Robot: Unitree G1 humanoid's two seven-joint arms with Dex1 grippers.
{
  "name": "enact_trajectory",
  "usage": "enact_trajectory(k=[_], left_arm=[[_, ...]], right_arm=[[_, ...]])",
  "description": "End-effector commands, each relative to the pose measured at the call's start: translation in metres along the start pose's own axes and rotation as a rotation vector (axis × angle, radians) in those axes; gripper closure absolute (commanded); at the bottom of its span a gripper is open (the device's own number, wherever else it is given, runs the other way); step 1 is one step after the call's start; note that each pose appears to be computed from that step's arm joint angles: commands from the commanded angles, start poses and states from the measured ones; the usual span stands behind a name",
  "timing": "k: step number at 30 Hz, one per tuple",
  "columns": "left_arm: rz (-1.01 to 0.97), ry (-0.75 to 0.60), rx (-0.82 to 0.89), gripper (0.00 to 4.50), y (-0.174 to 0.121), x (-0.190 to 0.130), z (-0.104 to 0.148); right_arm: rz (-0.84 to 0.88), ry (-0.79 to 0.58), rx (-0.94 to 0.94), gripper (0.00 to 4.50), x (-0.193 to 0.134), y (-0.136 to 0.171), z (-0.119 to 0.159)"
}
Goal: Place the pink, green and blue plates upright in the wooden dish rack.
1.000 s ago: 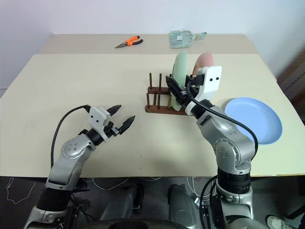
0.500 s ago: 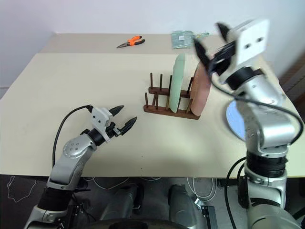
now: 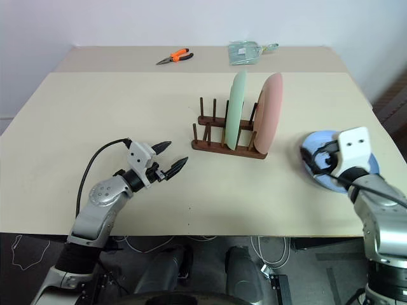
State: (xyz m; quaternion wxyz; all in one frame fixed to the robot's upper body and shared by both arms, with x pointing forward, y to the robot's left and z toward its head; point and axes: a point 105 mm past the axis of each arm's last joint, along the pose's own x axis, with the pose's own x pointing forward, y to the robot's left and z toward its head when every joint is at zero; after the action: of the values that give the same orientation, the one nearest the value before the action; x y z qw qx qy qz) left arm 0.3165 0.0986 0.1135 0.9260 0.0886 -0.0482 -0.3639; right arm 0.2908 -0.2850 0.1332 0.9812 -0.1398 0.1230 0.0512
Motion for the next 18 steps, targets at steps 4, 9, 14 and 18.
enact_trajectory(k=[4, 9, 14, 18], left_arm=[[-0.018, -0.039, 0.038, 0.8, -0.001, 0.004, 0.011], [-0.008, -0.033, 0.043, 0.8, 0.001, 0.0, 0.01], [0.005, -0.028, 0.043, 0.8, 0.002, -0.002, 0.008], [0.012, -0.027, 0.041, 0.8, 0.003, -0.002, 0.007]], right_arm=[[-0.049, 0.116, 0.022, 0.94, 0.003, 0.007, -0.024], [-0.055, 0.128, 0.02, 3.55, 0.008, 0.006, -0.022], [-0.108, 0.06, -0.039, 4.47, 0.014, -0.006, 0.0], [-0.224, -0.131, -0.106, 4.47, 0.012, -0.029, 0.056]])
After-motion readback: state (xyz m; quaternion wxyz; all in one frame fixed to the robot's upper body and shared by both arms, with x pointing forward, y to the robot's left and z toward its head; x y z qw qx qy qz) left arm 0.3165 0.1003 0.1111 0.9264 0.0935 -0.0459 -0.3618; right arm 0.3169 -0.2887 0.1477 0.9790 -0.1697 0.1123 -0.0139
